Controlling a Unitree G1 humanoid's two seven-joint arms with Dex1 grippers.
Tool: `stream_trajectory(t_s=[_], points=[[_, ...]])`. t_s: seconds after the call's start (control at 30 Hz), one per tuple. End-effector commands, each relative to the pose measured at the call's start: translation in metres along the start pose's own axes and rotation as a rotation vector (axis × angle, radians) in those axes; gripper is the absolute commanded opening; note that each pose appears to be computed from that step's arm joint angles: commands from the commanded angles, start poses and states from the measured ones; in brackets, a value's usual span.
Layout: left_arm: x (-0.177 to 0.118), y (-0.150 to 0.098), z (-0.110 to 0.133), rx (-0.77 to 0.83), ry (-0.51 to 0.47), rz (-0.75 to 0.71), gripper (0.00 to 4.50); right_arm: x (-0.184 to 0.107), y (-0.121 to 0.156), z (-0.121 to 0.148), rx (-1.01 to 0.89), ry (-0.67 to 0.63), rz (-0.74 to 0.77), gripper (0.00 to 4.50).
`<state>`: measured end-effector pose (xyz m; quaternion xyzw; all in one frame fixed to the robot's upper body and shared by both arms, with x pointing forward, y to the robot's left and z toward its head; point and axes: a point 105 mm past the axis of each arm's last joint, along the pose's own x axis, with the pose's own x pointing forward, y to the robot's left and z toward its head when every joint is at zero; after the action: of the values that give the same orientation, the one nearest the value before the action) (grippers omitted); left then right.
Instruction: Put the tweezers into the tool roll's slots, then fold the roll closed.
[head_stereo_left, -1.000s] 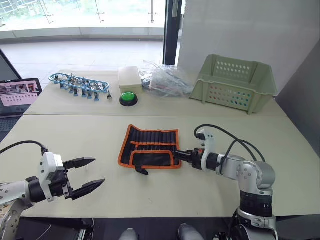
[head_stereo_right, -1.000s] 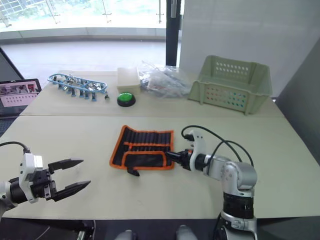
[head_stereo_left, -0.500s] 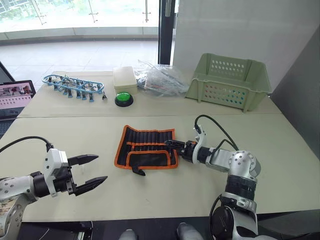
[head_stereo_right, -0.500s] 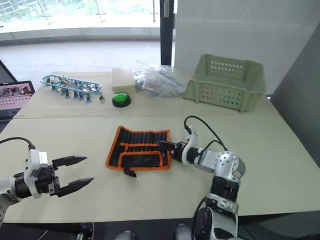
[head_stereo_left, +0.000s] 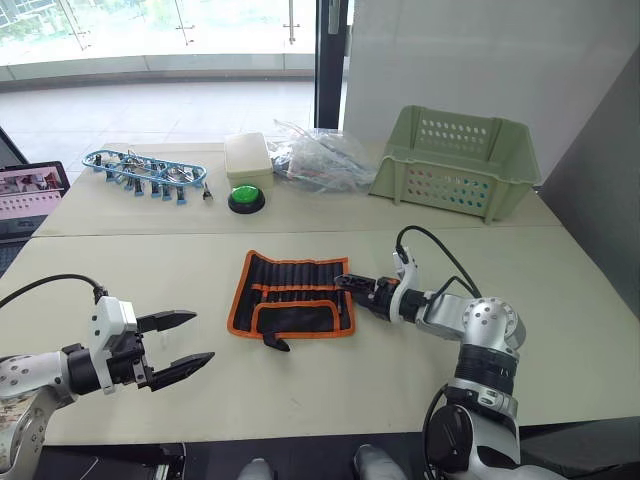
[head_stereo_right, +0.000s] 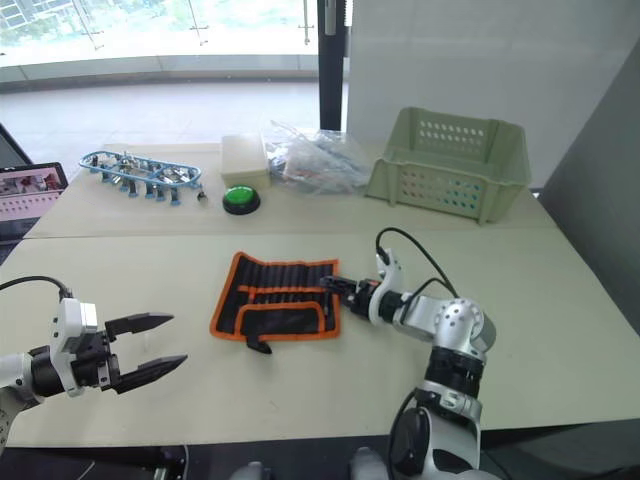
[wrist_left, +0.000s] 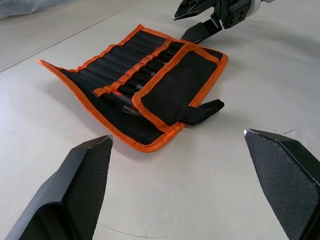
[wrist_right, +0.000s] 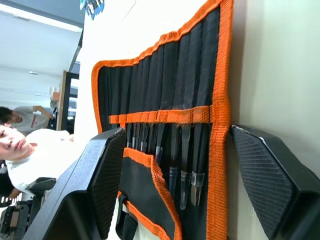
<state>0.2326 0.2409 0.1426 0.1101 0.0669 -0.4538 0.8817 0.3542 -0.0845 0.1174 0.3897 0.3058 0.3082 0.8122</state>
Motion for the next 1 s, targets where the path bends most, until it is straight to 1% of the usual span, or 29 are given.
stream_trajectory(t_s=[0.03,0.3,0.57,0.67,0.8,0.9,1.0], points=[[0.001,-0.002,0.008,0.023,-0.016,-0.003,4.50,0.000,0.003,0.002,-0.012,-0.015,0.018,2.76],[-0.001,-0.001,0.008,0.028,-0.003,-0.004,4.50,0.000,-0.002,-0.001,-0.009,-0.015,0.006,0.04],[-0.001,-0.001,0.008,0.030,-0.002,-0.004,4.50,-0.001,0.002,0.001,-0.012,-0.028,0.020,0.01],[0.000,-0.001,0.007,0.027,-0.001,-0.009,4.50,-0.008,0.012,0.011,-0.021,-0.054,0.053,0.01],[0.001,-0.001,0.005,0.025,0.000,-0.012,4.50,-0.014,0.031,0.017,-0.045,-0.048,0.101,0.01],[0.001,0.000,0.004,0.025,-0.001,-0.012,4.50,-0.014,0.043,0.011,-0.070,-0.020,0.120,0.01],[0.002,0.001,0.004,0.025,-0.001,-0.016,4.50,-0.005,0.055,0.002,-0.081,-0.005,0.125,0.01]])
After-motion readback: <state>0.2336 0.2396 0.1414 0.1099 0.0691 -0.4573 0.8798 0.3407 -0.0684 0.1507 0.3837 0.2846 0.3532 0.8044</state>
